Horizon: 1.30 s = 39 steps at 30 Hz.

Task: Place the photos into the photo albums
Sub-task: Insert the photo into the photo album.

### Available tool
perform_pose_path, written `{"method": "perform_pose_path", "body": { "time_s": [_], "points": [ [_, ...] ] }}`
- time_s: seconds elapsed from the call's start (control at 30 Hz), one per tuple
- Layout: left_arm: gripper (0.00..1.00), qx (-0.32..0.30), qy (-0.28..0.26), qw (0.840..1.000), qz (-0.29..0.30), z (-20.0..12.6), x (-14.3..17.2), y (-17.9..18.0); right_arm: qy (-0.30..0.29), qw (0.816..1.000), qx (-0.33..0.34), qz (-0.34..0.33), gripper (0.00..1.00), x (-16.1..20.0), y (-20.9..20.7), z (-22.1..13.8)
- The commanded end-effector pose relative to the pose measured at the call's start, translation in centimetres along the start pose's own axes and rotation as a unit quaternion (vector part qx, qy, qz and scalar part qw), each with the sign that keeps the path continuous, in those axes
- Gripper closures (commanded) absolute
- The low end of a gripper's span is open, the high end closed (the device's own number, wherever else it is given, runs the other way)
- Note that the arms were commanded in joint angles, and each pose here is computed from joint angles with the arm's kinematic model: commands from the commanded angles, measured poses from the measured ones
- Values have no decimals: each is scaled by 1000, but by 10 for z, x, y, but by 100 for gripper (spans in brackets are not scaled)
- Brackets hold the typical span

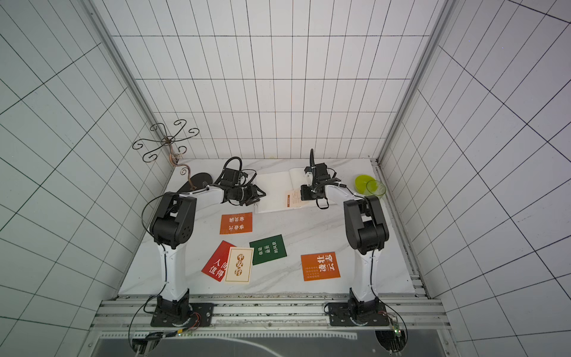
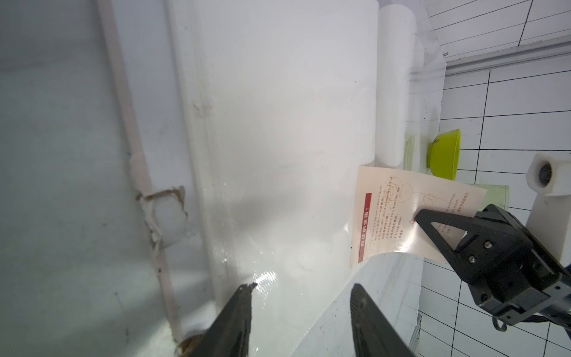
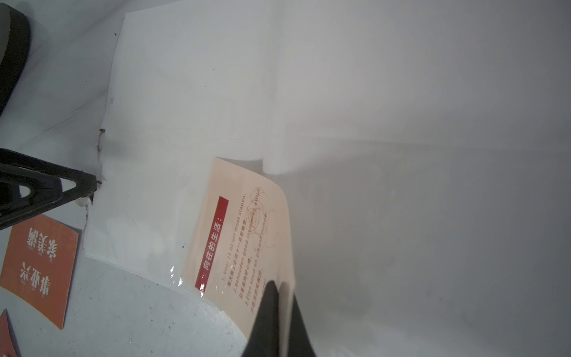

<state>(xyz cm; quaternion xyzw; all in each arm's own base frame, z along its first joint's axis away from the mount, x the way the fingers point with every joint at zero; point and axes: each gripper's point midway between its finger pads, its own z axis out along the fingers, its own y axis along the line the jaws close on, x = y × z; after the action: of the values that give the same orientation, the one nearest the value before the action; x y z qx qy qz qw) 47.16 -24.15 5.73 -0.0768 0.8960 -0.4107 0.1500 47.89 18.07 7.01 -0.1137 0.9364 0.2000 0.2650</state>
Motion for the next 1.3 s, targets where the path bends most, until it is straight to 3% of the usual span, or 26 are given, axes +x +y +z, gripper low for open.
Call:
{"method": "perform_pose_path", "body": {
  "time_s": [0.0, 0.27, 0.47, 0.7, 0.9, 1.27],
  "points": [
    [48, -10, -1, 1000, -3, 2, 0, 10, -8, 1000, -26, -16, 100, -21, 15, 5],
    [48, 5, -6, 1000, -20, 4, 0, 12, -30, 999, -43, -3, 98, -32, 24, 13],
    [48, -4, -12, 1000, -10, -4, -7, 13, -52, 999, -11, 4, 75, -48, 11, -3],
    [48, -20, -23, 1000, -6, -15, -16, 20, -64, 998, 16, 13, 72, -54, -11, -20],
    [48, -20, -16, 1000, -9, -12, -14, 24, -48, 999, -9, 20, 70, -46, -5, -10],
    [48, -32, -22, 999, -9, -21, -14, 32, -29, 997, -68, -7, 82, -39, 25, 7]
  ]
}}
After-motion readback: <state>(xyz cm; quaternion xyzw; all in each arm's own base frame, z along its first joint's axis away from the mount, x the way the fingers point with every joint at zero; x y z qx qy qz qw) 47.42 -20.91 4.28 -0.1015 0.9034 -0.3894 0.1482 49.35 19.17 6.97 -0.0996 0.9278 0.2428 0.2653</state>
